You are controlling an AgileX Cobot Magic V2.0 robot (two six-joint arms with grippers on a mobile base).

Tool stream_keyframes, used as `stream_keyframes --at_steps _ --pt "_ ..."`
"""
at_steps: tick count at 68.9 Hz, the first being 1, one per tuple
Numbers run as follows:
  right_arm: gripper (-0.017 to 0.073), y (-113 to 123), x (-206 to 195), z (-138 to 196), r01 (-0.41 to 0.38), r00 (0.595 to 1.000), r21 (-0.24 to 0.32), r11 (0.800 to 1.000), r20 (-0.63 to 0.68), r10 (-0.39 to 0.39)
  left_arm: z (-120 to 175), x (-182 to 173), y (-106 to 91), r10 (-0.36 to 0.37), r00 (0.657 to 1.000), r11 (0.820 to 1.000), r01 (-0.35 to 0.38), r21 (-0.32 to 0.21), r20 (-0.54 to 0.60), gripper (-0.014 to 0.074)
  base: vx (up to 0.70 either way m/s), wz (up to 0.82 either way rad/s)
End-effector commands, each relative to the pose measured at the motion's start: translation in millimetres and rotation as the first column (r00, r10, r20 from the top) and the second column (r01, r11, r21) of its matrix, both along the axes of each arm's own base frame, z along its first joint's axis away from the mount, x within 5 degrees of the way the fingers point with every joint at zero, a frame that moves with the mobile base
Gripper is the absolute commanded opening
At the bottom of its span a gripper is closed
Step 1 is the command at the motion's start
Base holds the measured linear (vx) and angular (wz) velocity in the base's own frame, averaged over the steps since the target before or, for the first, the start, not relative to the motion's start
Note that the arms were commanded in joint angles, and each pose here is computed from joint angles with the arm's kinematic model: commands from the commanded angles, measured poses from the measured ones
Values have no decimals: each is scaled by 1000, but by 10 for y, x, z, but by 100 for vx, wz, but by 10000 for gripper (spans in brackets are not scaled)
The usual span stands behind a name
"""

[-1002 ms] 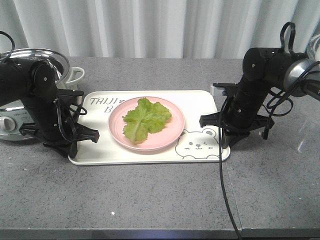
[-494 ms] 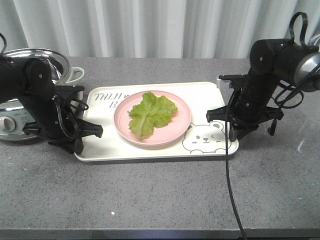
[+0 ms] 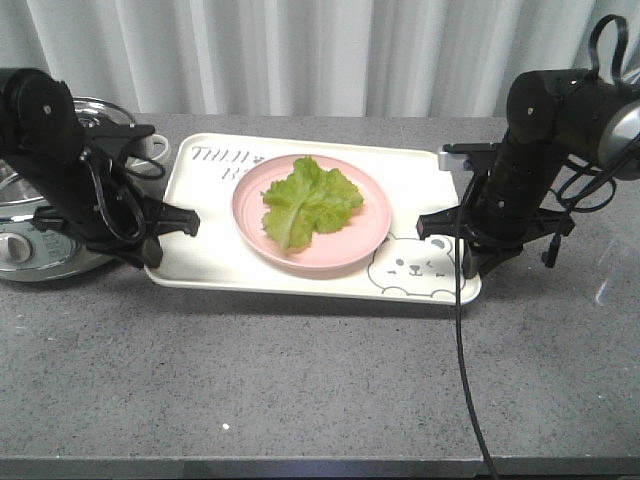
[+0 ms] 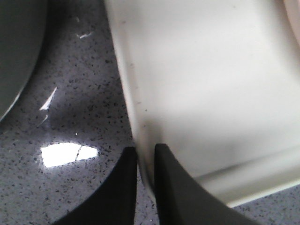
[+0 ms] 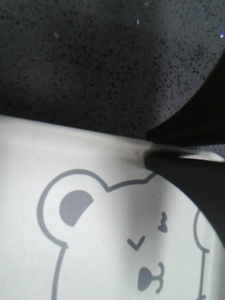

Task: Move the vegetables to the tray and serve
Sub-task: 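Lift the tray with both grippers off the counter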

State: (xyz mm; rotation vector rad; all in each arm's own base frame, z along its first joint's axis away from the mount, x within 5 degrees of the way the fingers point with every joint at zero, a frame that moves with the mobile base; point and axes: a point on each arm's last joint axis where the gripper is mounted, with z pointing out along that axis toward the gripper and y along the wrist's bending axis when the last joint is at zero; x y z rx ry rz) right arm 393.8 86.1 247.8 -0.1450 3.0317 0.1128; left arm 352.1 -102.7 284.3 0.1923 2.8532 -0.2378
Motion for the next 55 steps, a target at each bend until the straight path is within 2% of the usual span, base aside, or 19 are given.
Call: stream_keyframes --at_steps 1,22,55 --pt "-8 23 -93 413 -39 992 34 999 118 35 448 -49 -104 -18 989 994 34 -102 150 -8 0 0" --pt "-8 -40 -170 612 -37 983 -5 999 179 37 474 -62 -136 -17 991 990 36 -135 135 -8 0 0" --pt "-8 -62 -198 668 -26 981 -18 999 192 29 491 -73 -158 -19 991 986 41 -160 135 -8 0 0"
